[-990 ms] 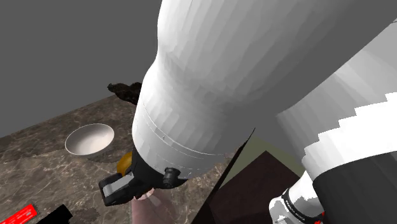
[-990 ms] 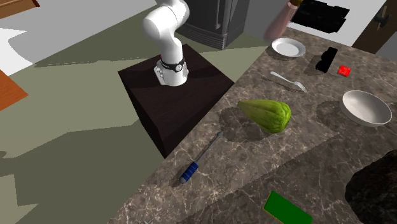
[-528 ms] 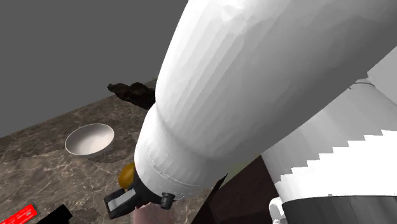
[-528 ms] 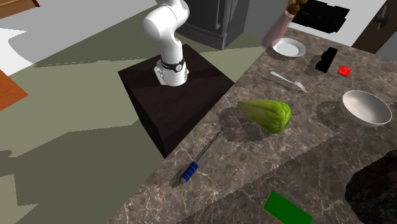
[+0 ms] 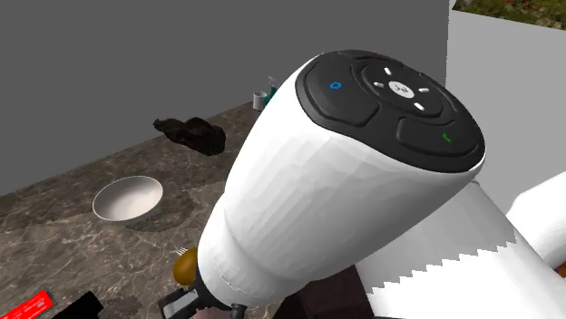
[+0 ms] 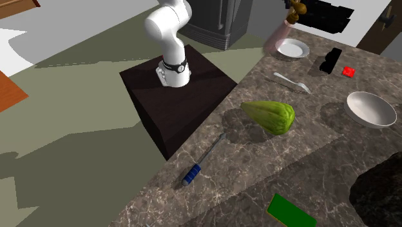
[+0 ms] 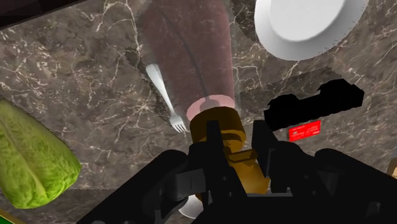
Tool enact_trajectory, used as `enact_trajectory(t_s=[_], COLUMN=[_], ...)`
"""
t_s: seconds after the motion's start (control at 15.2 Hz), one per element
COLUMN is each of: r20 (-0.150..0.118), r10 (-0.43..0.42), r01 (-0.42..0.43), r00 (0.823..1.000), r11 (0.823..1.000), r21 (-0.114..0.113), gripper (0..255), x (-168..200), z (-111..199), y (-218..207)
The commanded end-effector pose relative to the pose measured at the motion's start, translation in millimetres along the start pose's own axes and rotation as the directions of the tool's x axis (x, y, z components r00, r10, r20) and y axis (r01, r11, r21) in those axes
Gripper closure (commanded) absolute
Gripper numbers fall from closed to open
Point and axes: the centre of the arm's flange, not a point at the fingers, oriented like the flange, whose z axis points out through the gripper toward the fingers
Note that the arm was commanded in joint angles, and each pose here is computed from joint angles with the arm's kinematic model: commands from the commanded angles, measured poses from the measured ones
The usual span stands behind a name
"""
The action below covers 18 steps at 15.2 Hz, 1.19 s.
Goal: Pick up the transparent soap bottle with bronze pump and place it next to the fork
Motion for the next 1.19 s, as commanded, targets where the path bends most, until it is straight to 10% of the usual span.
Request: enact_trajectory(t_s=[0.0,1.12], r20=[0.0,0.0], r10=[0.0,0.0], r01=[0.0,0.0], r00=[1.0,1.0], r11=[1.0,1.0], r21=[0.001,0.001], gripper=[255,255], x=[-2.7,-18.7], z=[10.6,63.0], y=[1.5,8.0])
